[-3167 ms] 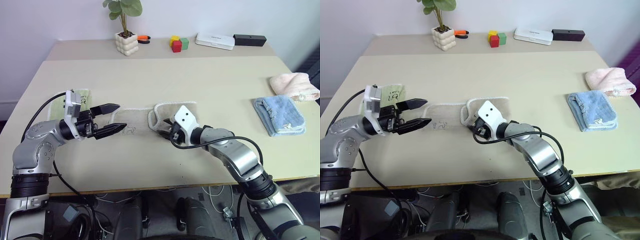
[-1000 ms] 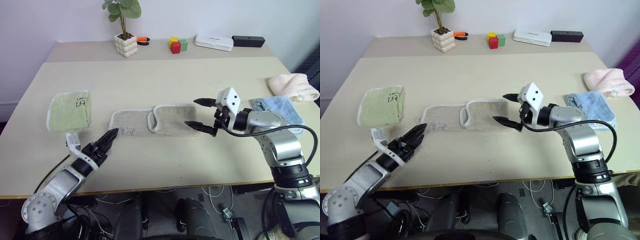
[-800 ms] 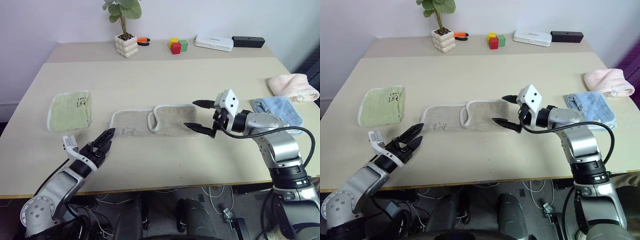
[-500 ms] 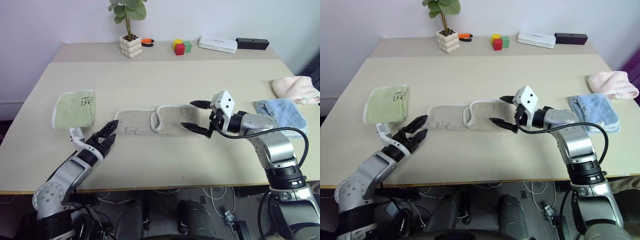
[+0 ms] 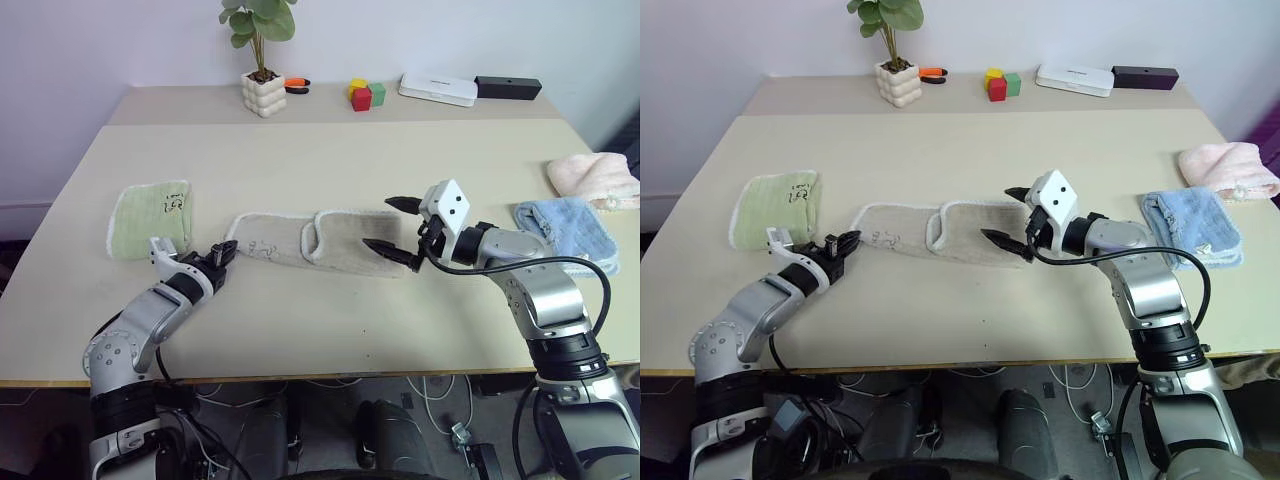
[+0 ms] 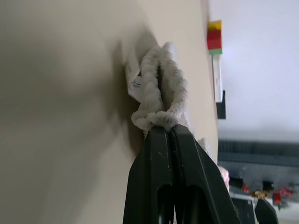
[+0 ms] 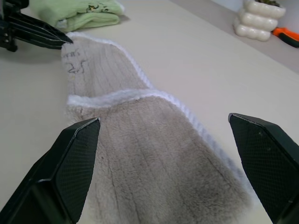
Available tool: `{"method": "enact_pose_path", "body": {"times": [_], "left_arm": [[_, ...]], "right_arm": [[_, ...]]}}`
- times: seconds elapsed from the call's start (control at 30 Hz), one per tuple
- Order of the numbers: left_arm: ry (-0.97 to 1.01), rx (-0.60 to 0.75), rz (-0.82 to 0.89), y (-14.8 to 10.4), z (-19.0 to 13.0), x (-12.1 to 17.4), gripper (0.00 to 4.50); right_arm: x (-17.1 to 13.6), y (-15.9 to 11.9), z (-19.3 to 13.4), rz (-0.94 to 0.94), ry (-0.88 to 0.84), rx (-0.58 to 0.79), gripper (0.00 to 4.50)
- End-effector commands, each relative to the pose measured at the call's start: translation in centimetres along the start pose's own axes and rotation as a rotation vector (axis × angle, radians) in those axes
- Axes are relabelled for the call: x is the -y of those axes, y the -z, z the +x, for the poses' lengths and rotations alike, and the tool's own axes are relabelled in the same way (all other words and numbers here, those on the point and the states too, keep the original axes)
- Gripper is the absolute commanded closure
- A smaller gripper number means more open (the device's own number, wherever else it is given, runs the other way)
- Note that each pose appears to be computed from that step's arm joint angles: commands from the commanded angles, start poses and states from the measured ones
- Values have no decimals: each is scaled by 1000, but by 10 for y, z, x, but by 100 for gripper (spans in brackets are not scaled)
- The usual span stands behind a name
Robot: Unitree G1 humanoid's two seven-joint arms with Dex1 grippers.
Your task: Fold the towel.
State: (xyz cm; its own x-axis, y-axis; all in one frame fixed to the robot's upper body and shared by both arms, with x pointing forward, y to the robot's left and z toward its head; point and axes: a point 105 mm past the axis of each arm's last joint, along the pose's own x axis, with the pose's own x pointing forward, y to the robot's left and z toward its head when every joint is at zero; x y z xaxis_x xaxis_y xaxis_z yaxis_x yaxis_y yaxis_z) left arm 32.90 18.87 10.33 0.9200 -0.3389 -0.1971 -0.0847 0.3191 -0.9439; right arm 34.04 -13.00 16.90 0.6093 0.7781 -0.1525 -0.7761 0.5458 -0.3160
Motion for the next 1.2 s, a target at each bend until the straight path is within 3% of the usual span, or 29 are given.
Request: {"method": "enact_pose_path", "body": {"times": [0.03, 0.13, 0.37, 0.63, 0.77, 0.93, 1.2], "left_arm": [[104, -34, 80, 13, 1, 27, 448], [181, -37, 84, 20, 1, 50, 448], [312, -107, 283, 45, 5, 85, 448], [520, -224, 457, 76, 23, 122, 448], [577, -364, 505, 103, 45, 130, 448], [651, -568, 563, 141, 50, 129, 448], [666, -725, 591, 183, 67, 122, 448]], "right_arm": [[5, -10, -4, -38, 31, 36, 0], [10, -8, -6, -45, 52, 22, 0], [27, -1, -17, -11, 115, -4, 0], [40, 2, -60, 24, 146, -20, 0], [47, -5, -87, 63, 197, -3, 0], [46, -7, -95, 54, 257, -17, 0], [39, -8, -113, 38, 339, -43, 0]]}}
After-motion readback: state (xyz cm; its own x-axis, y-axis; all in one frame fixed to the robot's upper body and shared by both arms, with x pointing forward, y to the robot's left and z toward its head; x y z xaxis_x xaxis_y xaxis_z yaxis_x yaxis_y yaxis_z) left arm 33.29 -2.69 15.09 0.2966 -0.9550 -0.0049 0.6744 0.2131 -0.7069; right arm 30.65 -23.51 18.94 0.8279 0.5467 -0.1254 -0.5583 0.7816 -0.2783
